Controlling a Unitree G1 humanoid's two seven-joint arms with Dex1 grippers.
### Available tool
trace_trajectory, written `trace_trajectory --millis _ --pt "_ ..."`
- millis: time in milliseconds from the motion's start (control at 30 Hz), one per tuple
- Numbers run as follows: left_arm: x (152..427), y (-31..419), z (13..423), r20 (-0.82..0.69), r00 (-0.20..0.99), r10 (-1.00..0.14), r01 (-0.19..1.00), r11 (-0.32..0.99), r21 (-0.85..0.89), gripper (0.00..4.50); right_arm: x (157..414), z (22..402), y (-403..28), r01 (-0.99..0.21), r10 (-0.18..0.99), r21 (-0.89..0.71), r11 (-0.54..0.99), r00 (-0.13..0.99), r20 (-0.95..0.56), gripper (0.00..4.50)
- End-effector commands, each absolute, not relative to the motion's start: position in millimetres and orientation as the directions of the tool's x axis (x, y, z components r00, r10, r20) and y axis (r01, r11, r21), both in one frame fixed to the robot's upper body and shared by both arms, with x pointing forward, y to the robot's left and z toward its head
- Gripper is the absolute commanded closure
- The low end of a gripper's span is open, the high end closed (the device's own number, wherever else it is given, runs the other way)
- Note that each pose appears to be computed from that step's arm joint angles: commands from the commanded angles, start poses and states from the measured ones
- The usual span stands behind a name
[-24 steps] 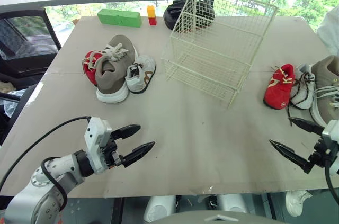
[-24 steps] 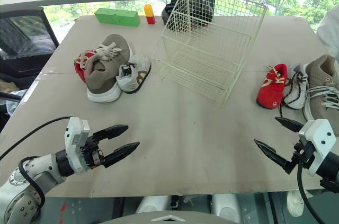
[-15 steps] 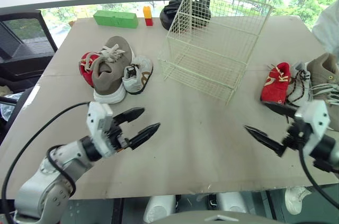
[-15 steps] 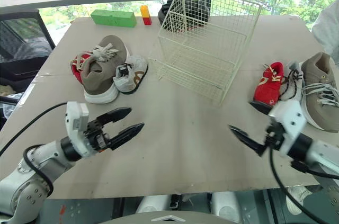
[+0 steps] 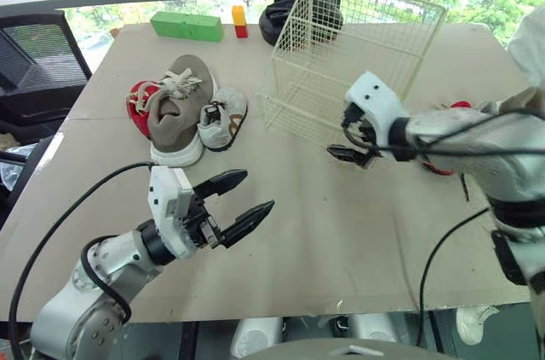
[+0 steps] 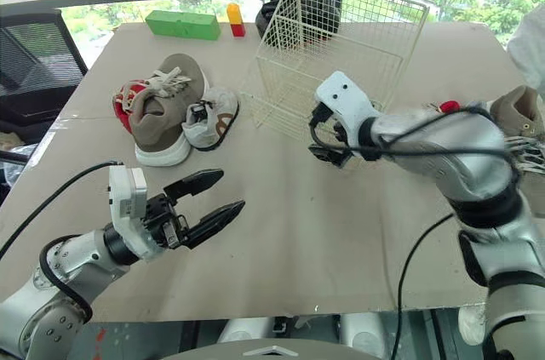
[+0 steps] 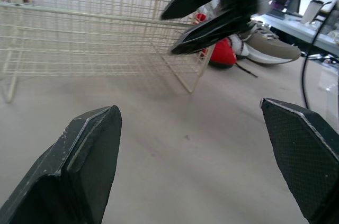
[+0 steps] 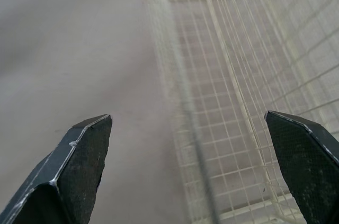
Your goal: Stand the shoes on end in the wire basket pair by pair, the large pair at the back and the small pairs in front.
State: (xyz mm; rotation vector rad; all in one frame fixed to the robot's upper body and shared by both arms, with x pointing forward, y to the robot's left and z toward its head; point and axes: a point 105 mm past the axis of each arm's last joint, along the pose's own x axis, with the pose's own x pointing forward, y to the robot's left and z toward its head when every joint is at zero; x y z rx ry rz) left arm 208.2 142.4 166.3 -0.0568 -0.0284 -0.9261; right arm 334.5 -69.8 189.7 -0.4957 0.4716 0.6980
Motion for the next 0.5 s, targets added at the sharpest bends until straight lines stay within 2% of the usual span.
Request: trace_trajectory --millis 33,67,100,133,267,367,467,500 --pt "196 139 186 0.13 0.569 -0.812 0.816 0.577 0.04 0.0 346 191 -72 -0.681 0.437 -0.311 0.663 0.689 -0.578 1.22" --pt "193 140 186 0.133 0.563 -0.816 0.818 0.573 0.048 0.0 347 190 -72 -0.691 0.435 -0.315 0.651 0.68 -0.59 1.66" --pt "192 140 187 0.14 0.563 -0.814 0.817 0.574 0.051 0.0 346 189 -72 -0.701 0.436 -0.319 0.637 0.67 -0.601 2.4" --pt "191 140 188 0.144 0.563 -0.814 0.817 0.574 0.054 0.0 346 189 -72 -0.709 0.437 -0.323 0.628 0.663 -0.608 2.63" --pt "188 138 182 0.146 0.575 -0.805 0.813 0.582 0.005 0.0 343 190 -76 -0.759 0.462 -0.348 0.551 0.624 -0.63 4.44" --pt "185 140 177 0.144 0.589 -0.795 0.805 0.594 -0.014 0.0 333 194 -81 -0.829 0.535 -0.348 0.438 0.551 -0.64 4.44" --pt "182 144 173 0.139 0.595 -0.792 0.801 0.598 -0.02 0.0 314 199 -84 -0.905 0.647 -0.36 0.226 0.416 -0.639 4.44" --pt "181 147 171 0.135 0.599 -0.79 0.798 0.602 -0.019 0.0 313 199 -90 -0.907 0.644 -0.381 0.181 0.402 -0.651 4.44"
